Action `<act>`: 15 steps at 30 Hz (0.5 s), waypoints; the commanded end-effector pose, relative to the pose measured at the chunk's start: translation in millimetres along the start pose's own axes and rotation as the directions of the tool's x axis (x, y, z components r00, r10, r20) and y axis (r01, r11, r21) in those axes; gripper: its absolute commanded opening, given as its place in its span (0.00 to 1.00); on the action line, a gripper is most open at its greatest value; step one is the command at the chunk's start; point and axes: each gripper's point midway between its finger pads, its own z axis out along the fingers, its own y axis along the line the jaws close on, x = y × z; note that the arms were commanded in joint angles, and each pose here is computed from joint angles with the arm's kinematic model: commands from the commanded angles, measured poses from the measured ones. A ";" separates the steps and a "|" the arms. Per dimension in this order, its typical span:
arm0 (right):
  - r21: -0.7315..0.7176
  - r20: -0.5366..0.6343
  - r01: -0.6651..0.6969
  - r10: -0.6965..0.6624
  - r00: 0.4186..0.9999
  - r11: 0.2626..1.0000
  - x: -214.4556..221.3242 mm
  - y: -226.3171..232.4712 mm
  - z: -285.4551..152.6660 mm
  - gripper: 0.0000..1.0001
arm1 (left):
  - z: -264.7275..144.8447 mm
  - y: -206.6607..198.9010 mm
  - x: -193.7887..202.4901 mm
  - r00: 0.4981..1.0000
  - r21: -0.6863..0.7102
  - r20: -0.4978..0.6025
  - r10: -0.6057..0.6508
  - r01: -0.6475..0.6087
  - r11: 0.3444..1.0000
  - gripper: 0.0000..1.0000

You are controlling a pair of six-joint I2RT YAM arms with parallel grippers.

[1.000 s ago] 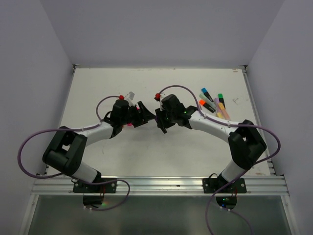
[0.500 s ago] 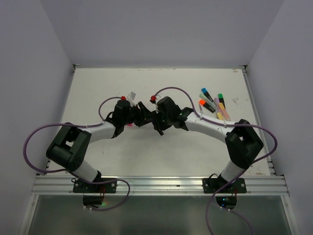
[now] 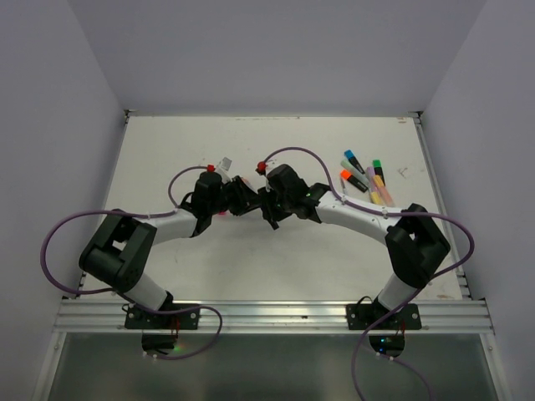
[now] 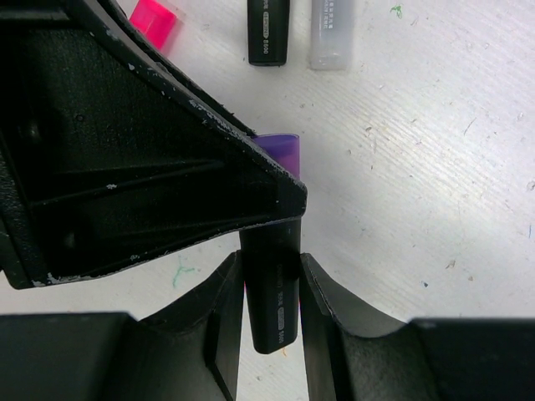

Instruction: Open the pen caps

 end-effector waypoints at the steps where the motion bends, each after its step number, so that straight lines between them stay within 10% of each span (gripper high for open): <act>1: -0.012 0.114 -0.011 0.012 0.993 1.000 -36.8 9.1 -12.8 0.00 | 0.2 -8.6 2.8 1.000 0.049 -0.005 0.016 -0.016 0.999 0.32; 8: -0.031 0.110 -0.009 0.012 0.994 0.999 -32.2 12.2 -15.2 0.00 | 0.8 -9.9 2.5 1.000 0.060 -0.003 0.024 -0.023 0.998 0.00; 13: -0.024 0.129 -0.005 0.008 0.992 1.000 -26.8 8.1 -13.6 0.57 | -7.9 -18.0 0.1 0.999 0.086 0.024 0.032 -0.034 0.996 0.00; 15: -0.018 0.122 -0.004 0.006 0.993 1.000 -23.1 6.3 -9.6 0.58 | -11.4 -23.5 1.0 0.999 0.108 0.023 0.028 -0.030 0.994 0.00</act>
